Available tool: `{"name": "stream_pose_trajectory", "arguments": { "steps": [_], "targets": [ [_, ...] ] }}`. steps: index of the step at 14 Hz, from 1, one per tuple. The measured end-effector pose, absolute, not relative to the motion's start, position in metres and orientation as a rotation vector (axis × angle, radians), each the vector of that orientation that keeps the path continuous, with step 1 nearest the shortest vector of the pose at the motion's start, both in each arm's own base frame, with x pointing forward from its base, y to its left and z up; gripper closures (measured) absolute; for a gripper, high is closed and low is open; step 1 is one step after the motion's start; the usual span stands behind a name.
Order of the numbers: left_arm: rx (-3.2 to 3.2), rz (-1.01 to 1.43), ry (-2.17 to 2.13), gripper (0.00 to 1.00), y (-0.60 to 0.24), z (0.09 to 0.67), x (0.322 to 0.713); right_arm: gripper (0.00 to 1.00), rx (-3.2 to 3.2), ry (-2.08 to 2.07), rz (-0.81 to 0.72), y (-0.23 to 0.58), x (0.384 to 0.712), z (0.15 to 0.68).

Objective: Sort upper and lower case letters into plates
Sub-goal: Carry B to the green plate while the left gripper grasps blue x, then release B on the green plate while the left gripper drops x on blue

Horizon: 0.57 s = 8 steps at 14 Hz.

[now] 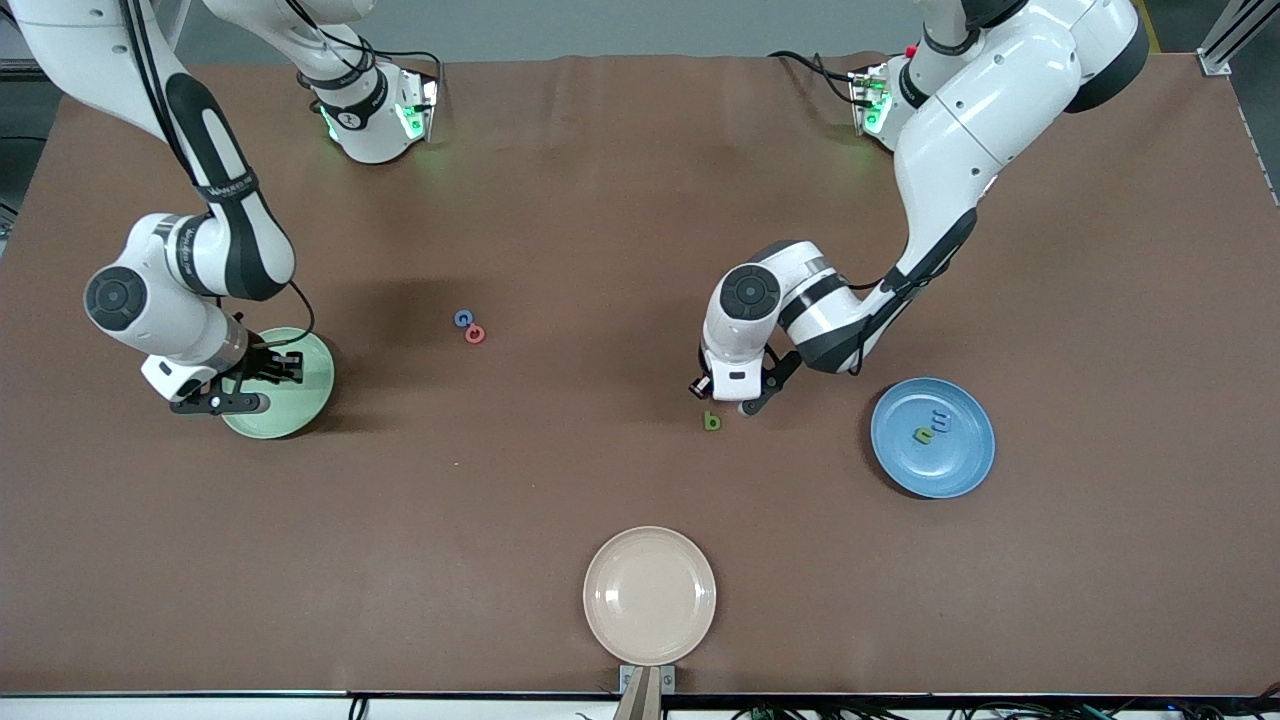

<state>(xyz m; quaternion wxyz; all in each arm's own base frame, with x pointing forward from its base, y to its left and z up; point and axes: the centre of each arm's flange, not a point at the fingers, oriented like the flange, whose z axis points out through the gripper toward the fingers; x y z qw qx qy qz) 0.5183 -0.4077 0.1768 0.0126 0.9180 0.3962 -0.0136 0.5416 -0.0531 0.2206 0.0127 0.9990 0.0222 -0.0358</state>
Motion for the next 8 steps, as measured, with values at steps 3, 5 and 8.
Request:
{"name": "stream_pose_trajectory", "arguments": {
  "steps": [3, 5, 8],
  "targets": [
    [2.842, -0.020, 1.258, 0.73, -0.400, 0.182, 0.531, 0.65, 3.112, 0.076, -0.119, -0.051, 0.541, 0.206],
    [2.827, 0.017, 1.281, 0.73, -0.388, 0.195, 0.546, 0.65, 3.111, 0.076, -0.126, -0.051, 0.540, 0.200],
    [2.902, 0.097, 1.260, 0.73, -0.351, 0.230, 0.571, 0.65, 3.110, 0.077, -0.132, -0.051, 0.540, 0.194]
  ]
}}
